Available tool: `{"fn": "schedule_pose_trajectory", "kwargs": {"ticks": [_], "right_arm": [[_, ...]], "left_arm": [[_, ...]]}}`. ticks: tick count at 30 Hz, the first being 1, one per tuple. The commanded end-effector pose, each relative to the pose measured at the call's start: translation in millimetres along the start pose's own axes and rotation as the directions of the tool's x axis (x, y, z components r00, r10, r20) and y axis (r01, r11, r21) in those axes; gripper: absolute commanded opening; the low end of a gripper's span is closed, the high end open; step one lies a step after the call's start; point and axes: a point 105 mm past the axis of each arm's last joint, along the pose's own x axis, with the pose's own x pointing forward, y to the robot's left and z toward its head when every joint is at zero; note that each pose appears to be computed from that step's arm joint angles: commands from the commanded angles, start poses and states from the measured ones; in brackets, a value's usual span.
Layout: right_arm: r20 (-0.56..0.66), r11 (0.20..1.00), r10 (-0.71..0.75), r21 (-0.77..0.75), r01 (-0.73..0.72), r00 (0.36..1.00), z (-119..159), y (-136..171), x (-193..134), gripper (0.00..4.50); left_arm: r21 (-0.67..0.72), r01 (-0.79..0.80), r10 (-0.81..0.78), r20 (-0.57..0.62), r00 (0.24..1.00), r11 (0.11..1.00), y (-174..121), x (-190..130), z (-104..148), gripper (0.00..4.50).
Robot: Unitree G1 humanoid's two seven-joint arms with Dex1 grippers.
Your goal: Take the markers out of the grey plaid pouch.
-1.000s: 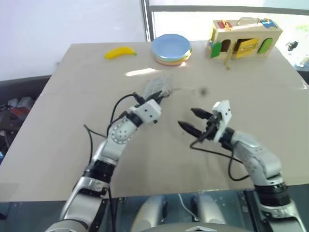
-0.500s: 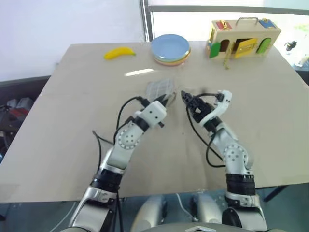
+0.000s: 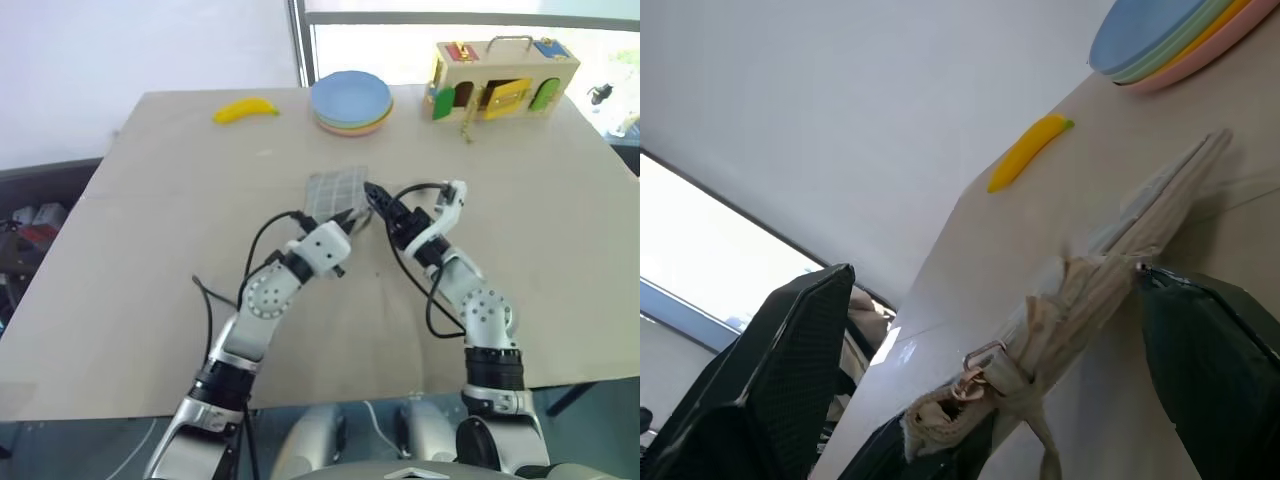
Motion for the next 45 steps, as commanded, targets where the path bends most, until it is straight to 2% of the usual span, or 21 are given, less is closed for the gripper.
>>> {"fn": "schedule_pose_trajectory", "kwargs": {"ticks": [1, 2, 4, 6, 7, 8, 11, 12, 17, 24, 28, 33, 40, 45], "right_arm": [[0.016, 0.998, 0.063, 0.013, -0.063, 0.998, 3, 13, 3, 4.5], [0.012, 0.998, 0.067, 0.016, -0.067, 0.998, 3, 13, 3, 4.0], [0.005, 0.997, 0.078, 0.021, -0.078, 0.997, 1, 15, 3, 3.38], [0.002, 0.996, 0.084, 0.021, -0.084, 0.996, 0, 16, 3, 2.26], [0.003, 0.996, 0.086, 0.021, -0.086, 0.996, 0, 16, 3, 2.26], [0.008, 0.996, 0.087, 0.02, -0.087, 0.996, 1, 16, 2, 1.53], [0.022, 0.996, 0.084, 0.012, -0.084, 0.996, 5, 15, 1, 0.33], [0.025, 0.997, 0.081, 0.009, -0.082, 0.996, 6, 14, 0, 0.08], [0.04, 0.997, 0.076, -0.01, -0.076, 0.996, 13, 13, -1, 0.08], [0.099, 0.998, 0.035, -0.055, -0.029, 0.994, 40, 2, -4, 0.08], [0.146, 0.996, -0.005, -0.088, 0.018, 0.989, 64, -11, -7, 0.08], [0.179, 0.992, -0.043, -0.113, 0.064, 0.983, 79, -22, -10, 0.08], [0.199, 0.986, -0.088, -0.119, 0.114, 0.976, 86, -33, -15, 0.08], [0.19, 0.99, -0.047, -0.119, 0.07, 0.981, 82, -21, -10, 0.08]], "left_arm": [[0.003, 0.012, -0.012, 0.089, 0.996, 1.0, 0, 1, 23, 0.34], [0.001, 0.016, -0.016, 0.09, 0.996, 1.0, -1, 1, 23, 0.26], [-0.001, 0.019, -0.019, 0.088, 0.996, 1.0, -1, 0, 23, 0.26], [-0.002, 0.02, -0.02, 0.087, 0.996, 1.0, -1, 0, 23, 0.26], [-0.004, 0.022, -0.021, 0.088, 0.996, 1.0, -1, 0, 23, 0.26], [-0.006, 0.023, -0.022, 0.088, 0.996, 1.0, -1, -1, 23, 0.26], [-0.019, 0.018, -0.016, 0.093, 0.996, 1.0, 0, 0, 24, 0.26], [-0.028, 0.013, -0.01, 0.095, 0.995, 1.0, 2, 0, 24, 0.26], [-0.036, 0.001, 0.003, 0.112, 0.994, 0.999, 6, 1, 29, 0.26], [-0.141, 0.022, -0.007, 0.103, 0.995, 0.99, 14, 4, 35, 0.26], [-0.227, 0.077, -0.039, 0.165, 0.986, 0.971, 30, 5, 51, 0.26], [-0.329, 0.158, -0.085, 0.225, 0.971, 0.931, 35, 1, 60, 0.26], [-0.396, 0.219, -0.096, 0.308, 0.947, 0.892, 38, -5, 72, 0.26], [-0.34, 0.256, -0.162, 0.282, 0.946, 0.905, 28, -6, 66, 0.26]]}}
